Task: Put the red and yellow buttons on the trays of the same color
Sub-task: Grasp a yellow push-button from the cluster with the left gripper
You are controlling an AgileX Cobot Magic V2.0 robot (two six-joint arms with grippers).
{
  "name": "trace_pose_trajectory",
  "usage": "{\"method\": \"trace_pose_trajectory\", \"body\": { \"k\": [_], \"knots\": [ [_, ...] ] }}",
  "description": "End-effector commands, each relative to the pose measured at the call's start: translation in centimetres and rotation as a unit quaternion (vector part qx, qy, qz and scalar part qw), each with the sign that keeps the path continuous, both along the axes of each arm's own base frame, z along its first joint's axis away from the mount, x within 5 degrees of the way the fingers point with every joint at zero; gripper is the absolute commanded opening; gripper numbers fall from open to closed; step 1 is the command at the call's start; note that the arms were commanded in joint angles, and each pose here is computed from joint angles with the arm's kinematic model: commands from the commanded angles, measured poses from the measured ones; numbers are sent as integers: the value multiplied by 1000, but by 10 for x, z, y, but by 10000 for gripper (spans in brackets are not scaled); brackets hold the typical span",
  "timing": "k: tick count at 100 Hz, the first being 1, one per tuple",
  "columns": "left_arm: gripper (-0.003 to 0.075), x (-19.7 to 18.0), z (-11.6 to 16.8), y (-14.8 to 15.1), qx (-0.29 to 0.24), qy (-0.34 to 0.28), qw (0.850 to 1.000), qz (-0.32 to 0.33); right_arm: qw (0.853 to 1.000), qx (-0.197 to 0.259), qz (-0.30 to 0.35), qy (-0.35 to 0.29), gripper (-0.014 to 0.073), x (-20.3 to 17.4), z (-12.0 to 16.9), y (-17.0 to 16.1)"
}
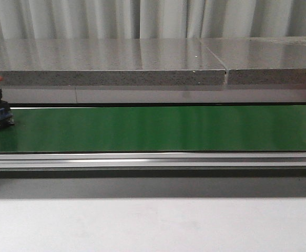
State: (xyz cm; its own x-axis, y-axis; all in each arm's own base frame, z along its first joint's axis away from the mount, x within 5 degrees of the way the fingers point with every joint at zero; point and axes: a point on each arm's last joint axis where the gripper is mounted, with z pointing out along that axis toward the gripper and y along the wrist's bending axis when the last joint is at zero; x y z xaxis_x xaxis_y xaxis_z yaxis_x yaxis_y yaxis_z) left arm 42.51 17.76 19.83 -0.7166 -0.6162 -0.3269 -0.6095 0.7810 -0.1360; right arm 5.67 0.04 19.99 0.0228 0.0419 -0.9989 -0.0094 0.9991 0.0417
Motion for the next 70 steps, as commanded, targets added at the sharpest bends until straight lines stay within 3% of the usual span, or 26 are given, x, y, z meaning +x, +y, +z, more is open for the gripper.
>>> {"method": "trace_pose_trajectory", "body": {
  "k": [1, 27, 70],
  "knots": [
    [293, 1, 37, -1, 15, -54, 998, 6, 999, -8, 1, -52, -116, -2, 13, 0],
    [292, -1, 41, -2, 15, -54, 998, 5, 999, -8, 1, -52, -116, -2, 13, 0],
    [292, -31, 112, -22, 72, -76, 992, -69, 999, -8, 1, -52, -116, -2, 13, 0]
  ]
}}
